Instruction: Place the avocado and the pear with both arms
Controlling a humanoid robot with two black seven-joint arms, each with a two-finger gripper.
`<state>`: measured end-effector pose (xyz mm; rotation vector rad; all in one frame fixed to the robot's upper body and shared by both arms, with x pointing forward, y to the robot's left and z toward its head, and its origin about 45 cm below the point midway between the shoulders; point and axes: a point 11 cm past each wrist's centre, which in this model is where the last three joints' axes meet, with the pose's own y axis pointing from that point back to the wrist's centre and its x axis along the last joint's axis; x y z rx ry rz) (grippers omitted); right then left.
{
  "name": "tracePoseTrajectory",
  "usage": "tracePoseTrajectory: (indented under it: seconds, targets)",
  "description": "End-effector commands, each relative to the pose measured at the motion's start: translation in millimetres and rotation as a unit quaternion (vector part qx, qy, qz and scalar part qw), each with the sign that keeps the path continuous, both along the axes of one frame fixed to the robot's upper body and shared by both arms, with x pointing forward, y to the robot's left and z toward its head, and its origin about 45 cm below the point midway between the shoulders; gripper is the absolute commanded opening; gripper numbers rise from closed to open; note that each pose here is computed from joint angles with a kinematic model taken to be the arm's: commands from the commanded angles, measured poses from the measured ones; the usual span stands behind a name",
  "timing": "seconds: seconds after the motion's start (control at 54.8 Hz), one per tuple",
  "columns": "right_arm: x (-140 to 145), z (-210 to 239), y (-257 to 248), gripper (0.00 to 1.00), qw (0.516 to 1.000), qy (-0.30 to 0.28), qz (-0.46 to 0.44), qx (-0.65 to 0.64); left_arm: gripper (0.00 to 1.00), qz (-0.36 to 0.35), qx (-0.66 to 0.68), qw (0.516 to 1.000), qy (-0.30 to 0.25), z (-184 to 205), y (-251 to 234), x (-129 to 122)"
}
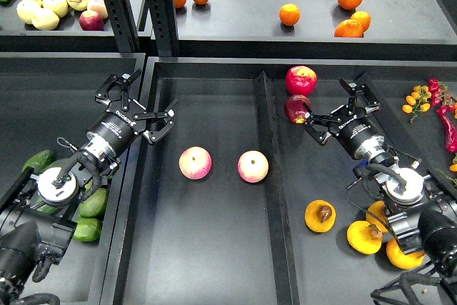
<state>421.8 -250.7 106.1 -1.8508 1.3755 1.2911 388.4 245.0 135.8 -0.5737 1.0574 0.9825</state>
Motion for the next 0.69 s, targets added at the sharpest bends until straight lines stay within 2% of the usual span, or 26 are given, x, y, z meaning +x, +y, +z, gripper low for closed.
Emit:
tracePoseTrajectory:
  seconds: [0.0, 0.675]
  targets:
    - [0.0, -0.2, -0.3, 1.0, 1.0, 0.0, 0.0, 0.0, 0.99, 0.001, -0.001, 1.0, -0.001, 0.2, 0.4, -0.1]
    - [0.1, 0.2, 0.0, 1.0, 1.0, 0.0, 0.0, 0.0, 1.0, 0.008, -0.015, 1.0, -0.003, 2.8, 1.3, 0.7]
